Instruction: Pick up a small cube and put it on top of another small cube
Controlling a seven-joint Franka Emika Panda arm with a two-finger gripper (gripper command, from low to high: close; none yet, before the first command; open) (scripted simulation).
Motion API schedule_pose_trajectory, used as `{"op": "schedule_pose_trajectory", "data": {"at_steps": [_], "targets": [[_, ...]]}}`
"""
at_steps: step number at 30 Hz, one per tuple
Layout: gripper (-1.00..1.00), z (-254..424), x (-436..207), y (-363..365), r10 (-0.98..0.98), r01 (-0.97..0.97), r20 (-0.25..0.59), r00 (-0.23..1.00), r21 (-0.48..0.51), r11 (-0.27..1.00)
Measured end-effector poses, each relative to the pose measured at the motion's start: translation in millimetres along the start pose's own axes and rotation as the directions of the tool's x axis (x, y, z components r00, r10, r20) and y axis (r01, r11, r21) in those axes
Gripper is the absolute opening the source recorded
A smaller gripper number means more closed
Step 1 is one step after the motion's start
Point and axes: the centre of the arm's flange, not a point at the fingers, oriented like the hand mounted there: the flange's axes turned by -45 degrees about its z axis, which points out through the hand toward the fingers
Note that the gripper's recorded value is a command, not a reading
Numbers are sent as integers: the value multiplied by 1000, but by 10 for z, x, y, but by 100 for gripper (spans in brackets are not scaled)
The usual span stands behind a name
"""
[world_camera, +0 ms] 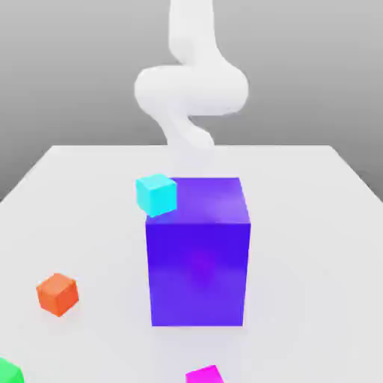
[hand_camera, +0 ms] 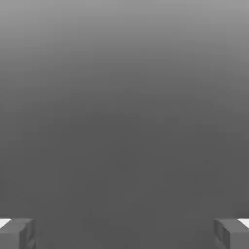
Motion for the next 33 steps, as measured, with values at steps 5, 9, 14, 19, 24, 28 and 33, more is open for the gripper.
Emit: {"op": "schedule_pose_trajectory", "data": {"at_steps": [5, 9, 14, 19, 24, 28, 33], "targets": [[0, 923, -19, -15, -54, 50, 128, 990, 30, 998], [0, 1633, -149, -42, -97, 87, 225, 970, 56, 995], [0, 2487, -450, -86, -153, 129, 340, 928, 91, 987], [0, 3279, -898, -141, -211, 170, 447, 869, 130, 977], [0, 3985, -1477, -164, -265, 206, 546, 795, 169, 964], [0, 4472, -2023, -169, -309, 233, 617, 724, 203, 951], [0, 5009, -2551, -168, -321, 240, 636, 702, 213, 947]]}}
